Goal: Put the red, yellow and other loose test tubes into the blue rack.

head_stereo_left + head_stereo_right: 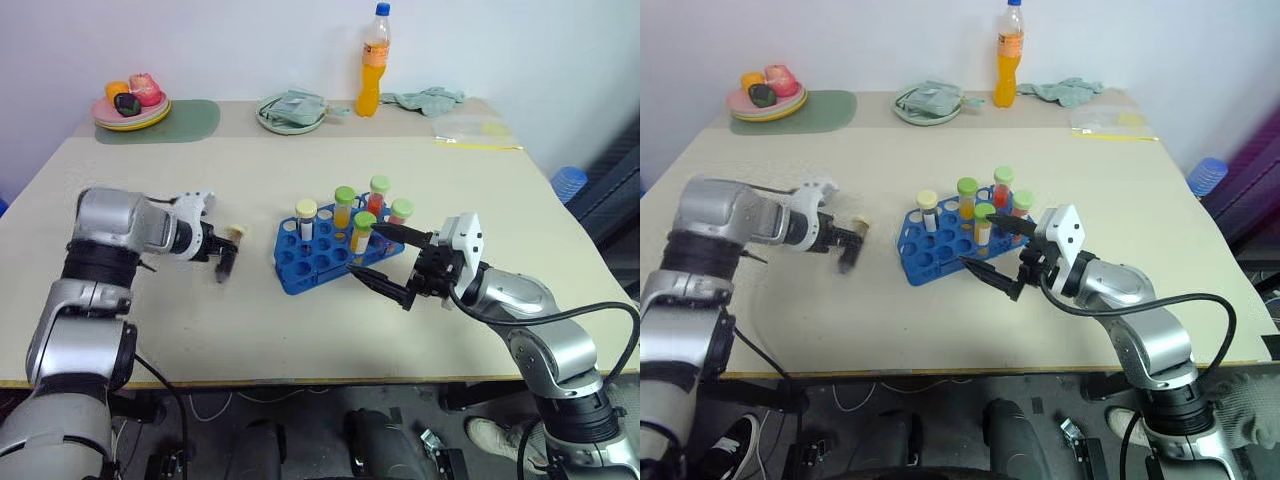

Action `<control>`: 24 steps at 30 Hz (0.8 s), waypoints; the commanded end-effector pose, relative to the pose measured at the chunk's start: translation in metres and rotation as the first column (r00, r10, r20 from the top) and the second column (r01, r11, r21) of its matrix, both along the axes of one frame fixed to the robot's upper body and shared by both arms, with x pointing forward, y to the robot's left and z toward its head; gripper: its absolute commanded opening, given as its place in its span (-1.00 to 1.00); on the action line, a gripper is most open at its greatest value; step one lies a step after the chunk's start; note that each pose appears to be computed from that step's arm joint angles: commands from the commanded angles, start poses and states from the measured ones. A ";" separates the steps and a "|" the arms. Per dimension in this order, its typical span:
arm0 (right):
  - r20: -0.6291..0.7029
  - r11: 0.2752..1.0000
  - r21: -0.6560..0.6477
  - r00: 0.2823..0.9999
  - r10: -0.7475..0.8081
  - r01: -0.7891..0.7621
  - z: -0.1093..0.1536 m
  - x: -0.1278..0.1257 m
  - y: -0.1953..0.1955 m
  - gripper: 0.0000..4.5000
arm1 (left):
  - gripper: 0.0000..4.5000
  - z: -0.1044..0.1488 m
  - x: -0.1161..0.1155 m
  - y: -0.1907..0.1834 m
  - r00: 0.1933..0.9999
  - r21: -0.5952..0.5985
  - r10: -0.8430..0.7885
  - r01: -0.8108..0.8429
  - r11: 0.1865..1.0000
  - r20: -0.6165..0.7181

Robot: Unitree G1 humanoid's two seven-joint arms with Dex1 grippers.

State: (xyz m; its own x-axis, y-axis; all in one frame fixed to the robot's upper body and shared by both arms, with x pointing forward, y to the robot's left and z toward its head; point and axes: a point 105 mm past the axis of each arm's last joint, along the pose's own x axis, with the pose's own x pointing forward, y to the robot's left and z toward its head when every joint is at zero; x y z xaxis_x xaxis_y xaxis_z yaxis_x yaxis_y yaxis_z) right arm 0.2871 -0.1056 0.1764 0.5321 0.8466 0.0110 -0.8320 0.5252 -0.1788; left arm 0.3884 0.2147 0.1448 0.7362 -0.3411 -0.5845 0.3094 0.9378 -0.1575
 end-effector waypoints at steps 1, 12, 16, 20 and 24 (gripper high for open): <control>0.058 0.999 0.000 0.997 -0.040 0.040 0.010 0.004 -0.011 1.00 | -0.68 0.077 -0.014 -0.014 0.823 0.009 -0.116 0.133 0.991 0.557; -0.045 0.997 -0.064 0.998 0.036 -0.039 -0.003 -0.013 -0.036 1.00 | -0.68 0.067 -0.100 -0.076 0.245 0.337 -0.562 0.591 0.733 0.790; -0.014 0.998 -0.055 1.000 0.008 -0.008 0.002 -0.010 -0.037 1.00 | -0.68 0.057 -0.088 -0.104 0.137 0.396 -0.567 0.583 0.709 0.812; -0.014 0.998 -0.068 1.000 -0.016 0.015 0.002 -0.014 -0.044 1.00 | -0.68 0.046 -0.081 -0.126 0.067 0.430 -0.563 0.574 0.697 0.824; -0.020 0.997 -0.071 0.999 -0.044 0.043 0.000 -0.018 -0.051 1.00 | -0.68 0.036 -0.078 -0.141 0.015 0.470 -0.578 0.566 0.677 0.816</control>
State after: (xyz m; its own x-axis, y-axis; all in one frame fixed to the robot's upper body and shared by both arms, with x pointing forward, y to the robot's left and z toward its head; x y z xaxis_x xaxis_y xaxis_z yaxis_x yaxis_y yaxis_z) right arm 0.2738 -0.1570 0.1618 0.5711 0.8155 -0.0934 -0.8179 0.5556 -0.1499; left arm 0.3117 0.0793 0.1718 0.3228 -0.9215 0.2160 0.7065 0.3864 0.5929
